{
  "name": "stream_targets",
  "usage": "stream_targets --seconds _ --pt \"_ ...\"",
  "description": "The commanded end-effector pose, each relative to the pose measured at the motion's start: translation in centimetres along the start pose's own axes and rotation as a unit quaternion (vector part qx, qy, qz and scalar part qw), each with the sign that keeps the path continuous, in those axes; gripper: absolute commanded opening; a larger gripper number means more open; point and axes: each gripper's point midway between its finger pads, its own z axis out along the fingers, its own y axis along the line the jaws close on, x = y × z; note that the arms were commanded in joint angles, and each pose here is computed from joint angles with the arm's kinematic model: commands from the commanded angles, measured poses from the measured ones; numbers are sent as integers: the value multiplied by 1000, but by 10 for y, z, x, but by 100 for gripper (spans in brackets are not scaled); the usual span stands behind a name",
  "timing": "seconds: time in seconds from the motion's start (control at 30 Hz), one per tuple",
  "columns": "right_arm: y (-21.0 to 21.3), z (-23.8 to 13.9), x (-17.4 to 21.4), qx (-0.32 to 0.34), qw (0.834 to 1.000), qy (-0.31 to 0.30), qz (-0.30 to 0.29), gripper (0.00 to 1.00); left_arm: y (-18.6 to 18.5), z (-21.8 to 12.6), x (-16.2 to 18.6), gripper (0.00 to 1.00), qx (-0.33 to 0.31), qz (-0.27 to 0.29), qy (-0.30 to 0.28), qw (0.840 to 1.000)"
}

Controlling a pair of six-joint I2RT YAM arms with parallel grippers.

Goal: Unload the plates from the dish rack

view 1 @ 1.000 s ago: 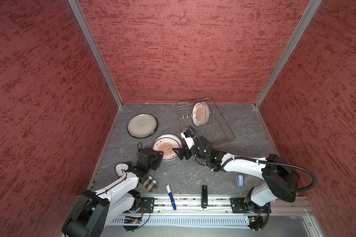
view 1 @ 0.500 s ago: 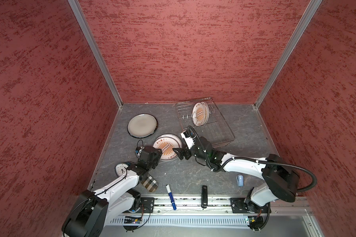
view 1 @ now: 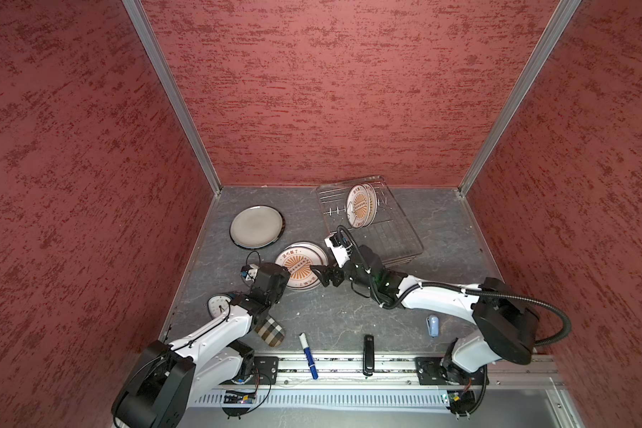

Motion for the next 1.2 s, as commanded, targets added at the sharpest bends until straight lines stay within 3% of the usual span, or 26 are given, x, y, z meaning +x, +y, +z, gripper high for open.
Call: stream_targets --seconds 0.0,0.53,0.87,1.0,1.17 --pt "2 4 -11 9 1000 -10 -13 93 -5 0 -2 53 -6 9 -10 1000" --pt "-1 4 -9 17 1000 -9 -15 93 -3 3 -4 59 -33 21 -21 999" --pt "-4 5 -4 23 1000 -6 -16 94 -1 1 -4 59 -26 15 -26 999" --pt "-6 3 -4 27 1000 -8 -15 93 0 -8 -11 59 -47 34 -57 997" --pt "-6 3 -4 25 1000 -9 -14 94 -2 -6 -8 59 -39 38 -45 998"
